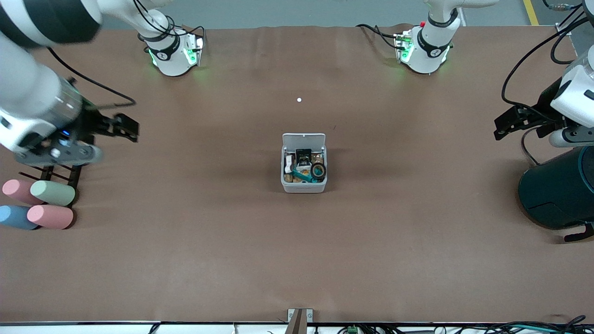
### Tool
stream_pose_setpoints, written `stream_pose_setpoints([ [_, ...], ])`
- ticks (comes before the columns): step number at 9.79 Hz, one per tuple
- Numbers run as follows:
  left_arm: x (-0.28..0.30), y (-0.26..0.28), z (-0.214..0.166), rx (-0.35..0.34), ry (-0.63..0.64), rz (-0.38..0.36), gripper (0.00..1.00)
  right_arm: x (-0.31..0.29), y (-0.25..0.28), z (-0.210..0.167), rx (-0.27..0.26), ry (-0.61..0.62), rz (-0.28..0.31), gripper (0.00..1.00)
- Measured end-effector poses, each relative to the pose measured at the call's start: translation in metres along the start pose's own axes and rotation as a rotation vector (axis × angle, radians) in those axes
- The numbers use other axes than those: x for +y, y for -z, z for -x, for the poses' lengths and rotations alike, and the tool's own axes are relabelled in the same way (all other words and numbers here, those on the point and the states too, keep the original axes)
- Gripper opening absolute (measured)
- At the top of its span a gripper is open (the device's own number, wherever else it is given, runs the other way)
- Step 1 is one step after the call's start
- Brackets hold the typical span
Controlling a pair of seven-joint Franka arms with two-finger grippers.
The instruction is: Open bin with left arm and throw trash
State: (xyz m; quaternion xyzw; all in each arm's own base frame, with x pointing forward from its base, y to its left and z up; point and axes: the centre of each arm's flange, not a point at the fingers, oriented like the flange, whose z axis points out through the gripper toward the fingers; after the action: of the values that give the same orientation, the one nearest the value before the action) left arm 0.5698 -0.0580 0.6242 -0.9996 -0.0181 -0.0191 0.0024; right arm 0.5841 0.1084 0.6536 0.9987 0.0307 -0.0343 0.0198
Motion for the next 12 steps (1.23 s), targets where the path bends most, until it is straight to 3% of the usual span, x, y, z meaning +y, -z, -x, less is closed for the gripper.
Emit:
stream_pose_setpoints([
  [3,0.000,0.000,0.000,0.000,0.001,0.000,1.00,0.088,0.047,0.050,0.035,-0.021,-0.026,1.00],
  [5,0.000,0.000,0.000,0.000,0.001,0.000,1.00,0.095,0.040,0.067,0.071,-0.031,-0.031,1.00],
  [9,0.000,0.000,0.000,0.000,0.001,0.000,1.00,0.110,0.035,0.070,0.102,-0.058,-0.030,1.00],
  [12,0.000,0.000,0.000,0.000,0.001,0.000,1.00,0.109,0.028,0.053,0.096,-0.056,-0.027,1.00],
])
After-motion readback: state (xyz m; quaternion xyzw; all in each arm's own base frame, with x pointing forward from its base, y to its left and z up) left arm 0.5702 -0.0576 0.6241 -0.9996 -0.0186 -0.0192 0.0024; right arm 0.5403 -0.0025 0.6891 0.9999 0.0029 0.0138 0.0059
